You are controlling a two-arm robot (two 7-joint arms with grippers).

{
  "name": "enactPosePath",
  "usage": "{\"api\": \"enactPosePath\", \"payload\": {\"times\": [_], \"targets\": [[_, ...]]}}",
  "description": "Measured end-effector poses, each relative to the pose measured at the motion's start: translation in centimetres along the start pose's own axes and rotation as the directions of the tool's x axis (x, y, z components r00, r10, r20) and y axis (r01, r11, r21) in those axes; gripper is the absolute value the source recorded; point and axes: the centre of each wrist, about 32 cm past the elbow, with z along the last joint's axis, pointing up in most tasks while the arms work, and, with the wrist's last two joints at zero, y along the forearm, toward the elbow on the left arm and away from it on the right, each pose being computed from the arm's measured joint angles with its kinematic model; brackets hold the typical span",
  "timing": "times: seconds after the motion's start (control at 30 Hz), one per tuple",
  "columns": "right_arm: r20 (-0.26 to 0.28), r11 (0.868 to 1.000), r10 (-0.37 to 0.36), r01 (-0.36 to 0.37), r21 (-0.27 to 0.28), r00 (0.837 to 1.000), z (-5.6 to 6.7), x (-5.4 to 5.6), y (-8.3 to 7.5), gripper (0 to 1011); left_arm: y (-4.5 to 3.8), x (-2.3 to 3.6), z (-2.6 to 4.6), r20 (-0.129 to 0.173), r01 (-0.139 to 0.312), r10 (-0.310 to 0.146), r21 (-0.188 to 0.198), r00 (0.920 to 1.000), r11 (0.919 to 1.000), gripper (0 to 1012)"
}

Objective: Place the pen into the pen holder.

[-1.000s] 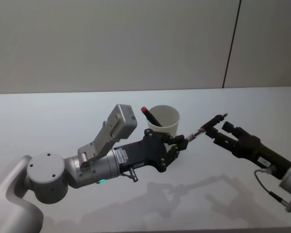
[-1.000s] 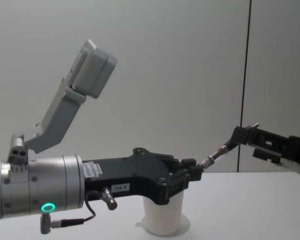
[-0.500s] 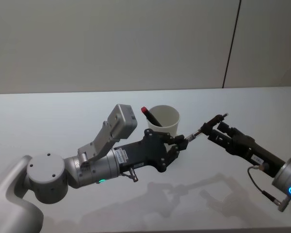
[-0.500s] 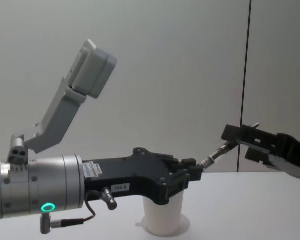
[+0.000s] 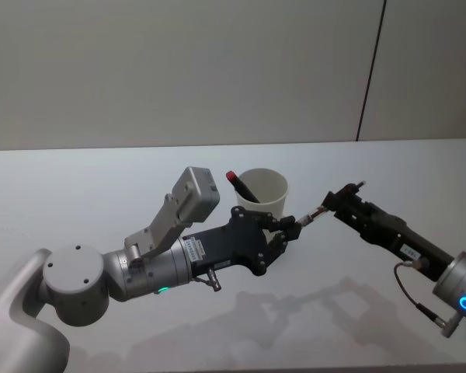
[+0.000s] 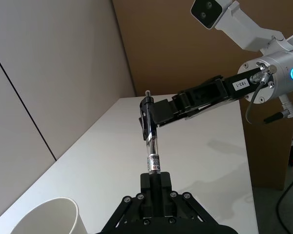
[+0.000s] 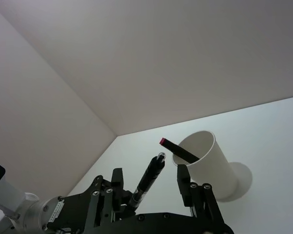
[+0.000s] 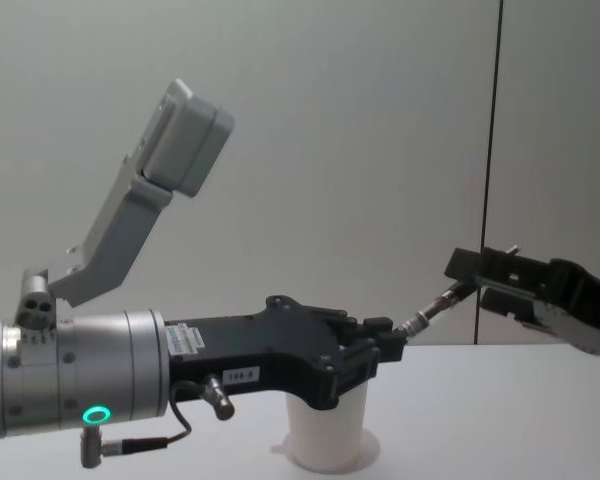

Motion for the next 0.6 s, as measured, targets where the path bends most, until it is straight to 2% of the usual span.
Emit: {"api": "enactPosePath", "payload": {"times": [0.03,0.13,0.17,0.27,0.33,0.37,0.43,0.47,0.6], "targets": [[-0.002,1.000,0.001,-0.001,0.002,1.000,0.00,0.00,0.00,684,0.00,0.00,0.00,0.000,0.000,0.000,0.000,1.0000,1.0000,127],[-0.010,1.000,0.005,-0.005,0.010,1.000,-0.01,-0.01,0.01,628,0.00,0.00,0.00,0.000,0.000,0.000,0.000,1.0000,1.0000,127],[-0.017,1.000,0.010,-0.010,0.017,1.000,-0.01,-0.01,0.01,565,0.00,0.00,0.00,0.000,0.000,0.000,0.000,1.0000,1.0000,127],[-0.026,1.000,0.017,-0.017,0.025,1.000,-0.02,-0.02,0.00,503,0.00,0.00,0.00,0.000,0.000,0.000,0.000,1.0000,1.0000,127],[-0.040,0.999,0.030,-0.028,0.038,0.999,-0.03,-0.01,-0.02,396,0.00,0.00,0.00,0.000,0.000,0.000,0.000,1.0000,1.0000,127],[-0.043,0.999,0.033,-0.031,0.041,0.999,-0.03,-0.01,-0.02,387,0.00,0.00,0.00,0.000,0.000,0.000,0.000,1.0000,1.0000,127],[-0.051,0.998,0.040,-0.038,0.049,0.998,-0.04,-0.01,-0.02,301,0.00,0.00,0.00,0.000,0.000,0.000,0.000,1.0000,1.0000,127],[-0.055,0.998,0.043,-0.040,0.052,0.998,-0.04,-0.02,-0.02,301,0.00,0.00,0.00,0.000,0.000,0.000,0.000,1.0000,1.0000,127],[-0.065,0.997,0.052,-0.048,0.062,0.997,-0.07,-0.04,0.00,164,0.00,0.00,0.00,0.000,0.000,0.000,0.000,1.0000,1.0000,127]]}}
